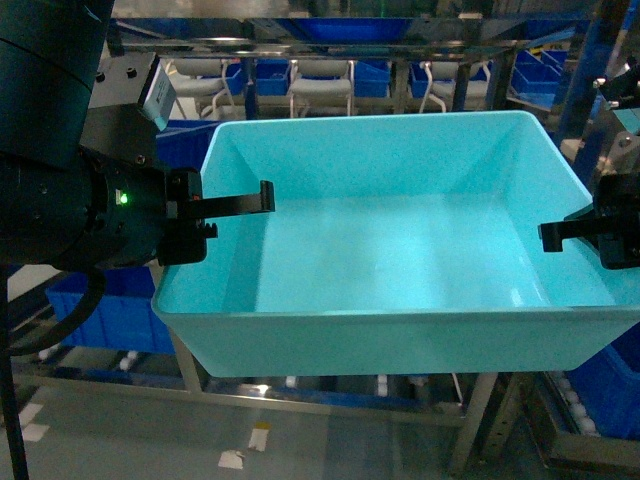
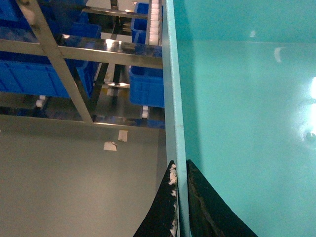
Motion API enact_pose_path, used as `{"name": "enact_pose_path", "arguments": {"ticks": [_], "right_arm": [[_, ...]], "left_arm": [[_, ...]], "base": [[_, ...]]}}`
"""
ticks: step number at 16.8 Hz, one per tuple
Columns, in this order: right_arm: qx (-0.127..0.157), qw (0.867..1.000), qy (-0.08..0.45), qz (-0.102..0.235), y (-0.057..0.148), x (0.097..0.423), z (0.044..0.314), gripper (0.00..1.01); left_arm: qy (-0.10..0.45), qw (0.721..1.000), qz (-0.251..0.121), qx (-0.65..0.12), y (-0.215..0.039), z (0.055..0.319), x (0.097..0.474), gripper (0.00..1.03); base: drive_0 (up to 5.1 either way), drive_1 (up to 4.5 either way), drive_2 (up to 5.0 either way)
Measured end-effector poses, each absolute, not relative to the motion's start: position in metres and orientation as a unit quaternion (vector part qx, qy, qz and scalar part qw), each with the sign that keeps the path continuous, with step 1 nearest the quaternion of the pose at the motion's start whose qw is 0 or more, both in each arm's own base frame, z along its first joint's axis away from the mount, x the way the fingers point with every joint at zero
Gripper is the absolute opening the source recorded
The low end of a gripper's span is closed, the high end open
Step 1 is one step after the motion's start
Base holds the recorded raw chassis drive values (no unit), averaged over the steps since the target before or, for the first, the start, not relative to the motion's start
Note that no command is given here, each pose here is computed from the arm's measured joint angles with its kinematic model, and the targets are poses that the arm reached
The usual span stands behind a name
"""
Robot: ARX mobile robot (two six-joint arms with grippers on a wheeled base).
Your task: Organize blue bins on left shelf correctly
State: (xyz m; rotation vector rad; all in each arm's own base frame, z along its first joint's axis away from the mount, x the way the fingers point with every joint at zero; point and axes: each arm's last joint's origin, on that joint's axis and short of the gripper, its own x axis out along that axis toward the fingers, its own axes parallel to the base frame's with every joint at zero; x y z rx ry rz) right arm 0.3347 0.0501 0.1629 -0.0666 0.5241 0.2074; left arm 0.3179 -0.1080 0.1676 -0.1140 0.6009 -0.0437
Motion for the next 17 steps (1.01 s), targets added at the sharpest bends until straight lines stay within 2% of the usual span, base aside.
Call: {"name": "enact_pose_path", "arguments": {"ticks": [4,10,17], "right_arm": [[-0.033,0.96,0.258,0.102,0.0502,0.3347,0.163,0.02],[-0.033,0.96,0.258,0.103,0.0519,0.3346,0.1626,0.02],[-0.032,0.96,0.259,0.102,0.0513,0.3347,0.1625,0.02]], "left_arm": [[0.296,0.953,-0.021,-0.056,-0.1076,0.1676,0.318,0.02],[0.296,0.953,-0.019,-0.056,-0.1068,0.1672,0.318,0.02],[0.296,0.953,-0.02,-0.056,-0.1075,0.1672,0.3178,0.02]], "base": [[-3.8,3.77,0.1],[-0.2,0.84,-1.2],[0.1,1.78,-1.5]]}}
